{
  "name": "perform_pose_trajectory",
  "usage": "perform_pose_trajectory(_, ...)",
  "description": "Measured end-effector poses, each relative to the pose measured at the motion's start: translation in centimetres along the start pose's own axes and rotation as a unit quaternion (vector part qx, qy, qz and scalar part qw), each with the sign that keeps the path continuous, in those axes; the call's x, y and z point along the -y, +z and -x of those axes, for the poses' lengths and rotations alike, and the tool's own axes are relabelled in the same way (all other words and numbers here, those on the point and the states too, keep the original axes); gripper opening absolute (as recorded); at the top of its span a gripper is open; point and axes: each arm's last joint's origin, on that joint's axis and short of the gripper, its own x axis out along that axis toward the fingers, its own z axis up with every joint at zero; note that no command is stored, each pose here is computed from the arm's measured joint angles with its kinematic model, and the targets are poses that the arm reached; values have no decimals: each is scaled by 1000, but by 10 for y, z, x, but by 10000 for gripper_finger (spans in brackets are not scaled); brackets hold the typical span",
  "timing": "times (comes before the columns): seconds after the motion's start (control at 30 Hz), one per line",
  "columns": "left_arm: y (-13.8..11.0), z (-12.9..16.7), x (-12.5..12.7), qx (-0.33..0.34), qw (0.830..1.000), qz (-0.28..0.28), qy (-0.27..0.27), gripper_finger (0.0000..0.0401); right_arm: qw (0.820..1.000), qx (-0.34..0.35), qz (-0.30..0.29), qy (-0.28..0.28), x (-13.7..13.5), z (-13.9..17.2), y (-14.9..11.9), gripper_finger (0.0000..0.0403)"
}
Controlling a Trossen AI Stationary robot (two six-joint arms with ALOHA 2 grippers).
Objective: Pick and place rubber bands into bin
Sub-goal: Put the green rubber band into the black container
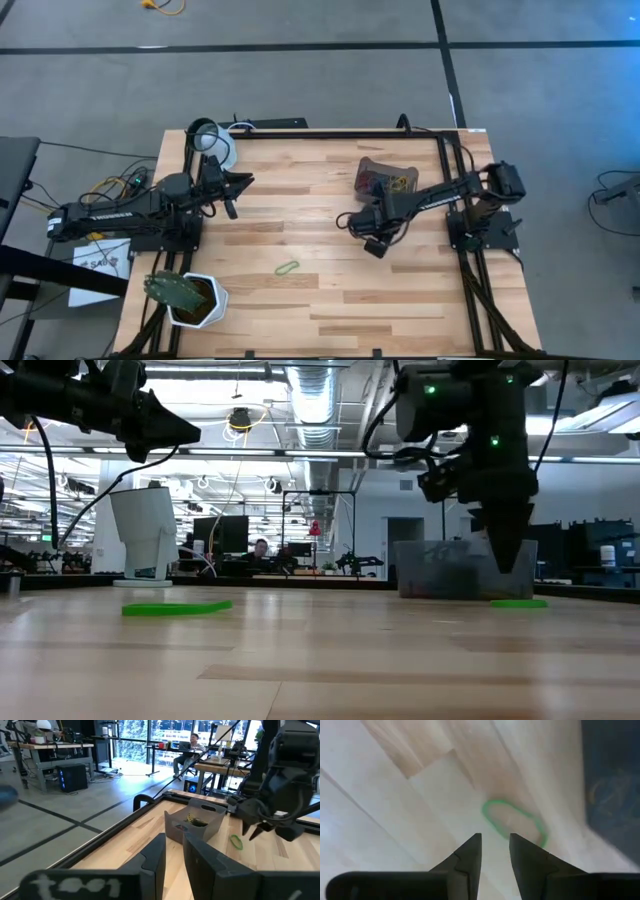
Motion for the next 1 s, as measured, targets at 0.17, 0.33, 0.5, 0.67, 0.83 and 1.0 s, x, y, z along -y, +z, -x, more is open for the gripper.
perform_pose_trajectory(0.17, 0, 0, 0, -1, 1000, 0, 0, 55, 998, -4, -66, -7, -9, -3, -10, 95)
perform_pose_trajectory(0.33, 0, 0, 0, -1, 1000, 0, 0, 55, 994, 12, -109, -23, -13, -3, -14, 95)
perform_pose_trajectory(0.5, 0, 0, 0, -1, 1000, 1, 0, 55, 988, 41, -141, -45, -18, -5, -16, 95)
perform_pose_trajectory(0.67, 0, 0, 0, 0, 1000, 1, 0, 55, 989, 39, -138, -44, -25, -23, -11, 95)
perform_pose_trajectory(0.83, 0, 0, 0, 0, 1000, 1, 0, 55, 992, 28, -103, -71, -25, -37, -5, 95)
perform_pose_trajectory(1.0, 0, 0, 0, 2, 1000, 2, -1, 55, 994, 18, -92, -58, -21, -39, 2, 95)
